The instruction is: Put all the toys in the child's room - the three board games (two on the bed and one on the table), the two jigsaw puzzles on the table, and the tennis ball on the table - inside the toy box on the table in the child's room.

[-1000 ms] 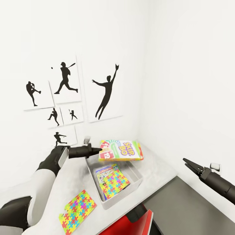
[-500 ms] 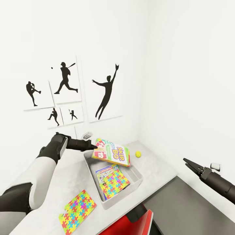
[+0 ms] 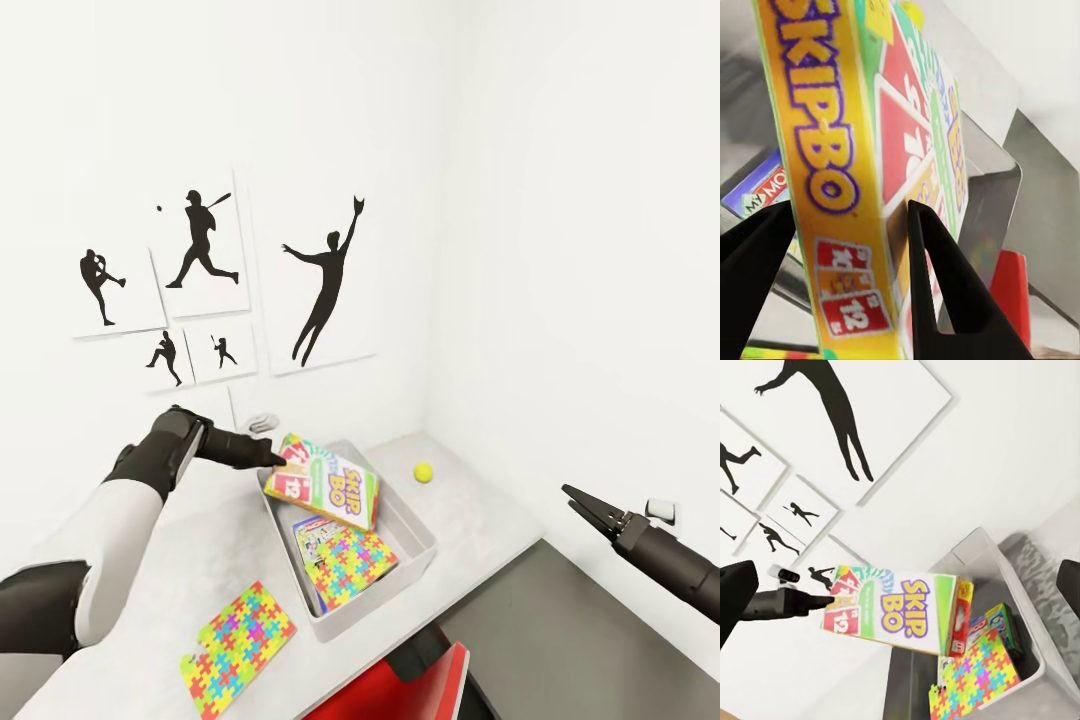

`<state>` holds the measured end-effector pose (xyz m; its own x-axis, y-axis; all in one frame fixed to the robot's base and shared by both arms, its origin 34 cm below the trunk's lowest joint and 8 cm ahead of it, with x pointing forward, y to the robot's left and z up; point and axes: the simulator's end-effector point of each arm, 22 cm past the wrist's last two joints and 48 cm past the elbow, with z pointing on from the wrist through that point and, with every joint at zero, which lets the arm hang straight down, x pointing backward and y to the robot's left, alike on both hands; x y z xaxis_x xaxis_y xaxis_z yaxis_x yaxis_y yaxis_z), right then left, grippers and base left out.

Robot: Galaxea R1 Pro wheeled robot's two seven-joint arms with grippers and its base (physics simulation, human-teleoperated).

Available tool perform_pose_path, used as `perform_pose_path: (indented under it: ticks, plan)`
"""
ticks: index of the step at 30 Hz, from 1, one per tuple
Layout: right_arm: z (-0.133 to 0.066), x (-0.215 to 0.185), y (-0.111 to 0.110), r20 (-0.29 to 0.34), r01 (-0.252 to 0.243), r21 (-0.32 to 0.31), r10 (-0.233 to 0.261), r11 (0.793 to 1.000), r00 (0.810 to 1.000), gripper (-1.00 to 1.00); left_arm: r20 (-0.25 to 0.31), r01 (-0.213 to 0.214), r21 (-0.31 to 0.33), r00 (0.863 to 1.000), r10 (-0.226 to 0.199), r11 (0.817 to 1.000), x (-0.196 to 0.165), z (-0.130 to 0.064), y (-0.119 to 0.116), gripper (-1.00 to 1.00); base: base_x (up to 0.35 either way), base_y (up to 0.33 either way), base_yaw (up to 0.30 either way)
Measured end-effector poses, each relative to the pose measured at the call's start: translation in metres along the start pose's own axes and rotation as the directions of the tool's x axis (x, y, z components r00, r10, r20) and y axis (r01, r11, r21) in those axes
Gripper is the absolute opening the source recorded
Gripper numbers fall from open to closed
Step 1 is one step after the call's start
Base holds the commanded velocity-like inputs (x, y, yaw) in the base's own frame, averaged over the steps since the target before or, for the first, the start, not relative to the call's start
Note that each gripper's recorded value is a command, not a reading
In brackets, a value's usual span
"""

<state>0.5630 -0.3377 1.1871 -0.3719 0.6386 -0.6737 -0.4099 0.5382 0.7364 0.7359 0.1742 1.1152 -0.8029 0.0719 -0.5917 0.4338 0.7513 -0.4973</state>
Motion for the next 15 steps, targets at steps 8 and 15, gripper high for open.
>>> perform_pose_path:
  ticks: [8, 15]
  plan:
    - [0.0, 0.0, 0.0, 0.0, 0.0, 0.0, 0.0, 1.0, 1.0, 1.0, -0.056, -0.129, 0.048, 0.99, 0.131, 0.991, 0.012, 0.009, -0.018, -1.0, 0.0, 0.0, 0.0]
    - [0.0, 0.0, 0.0, 0.0, 0.0, 0.001, 0.0, 1.0, 1.0, 1.0, -0.075, -0.155, 0.062, 0.984, 0.159, 0.986, 0.016, 0.012, -0.023, -1.0, 0.0, 0.0, 0.0]
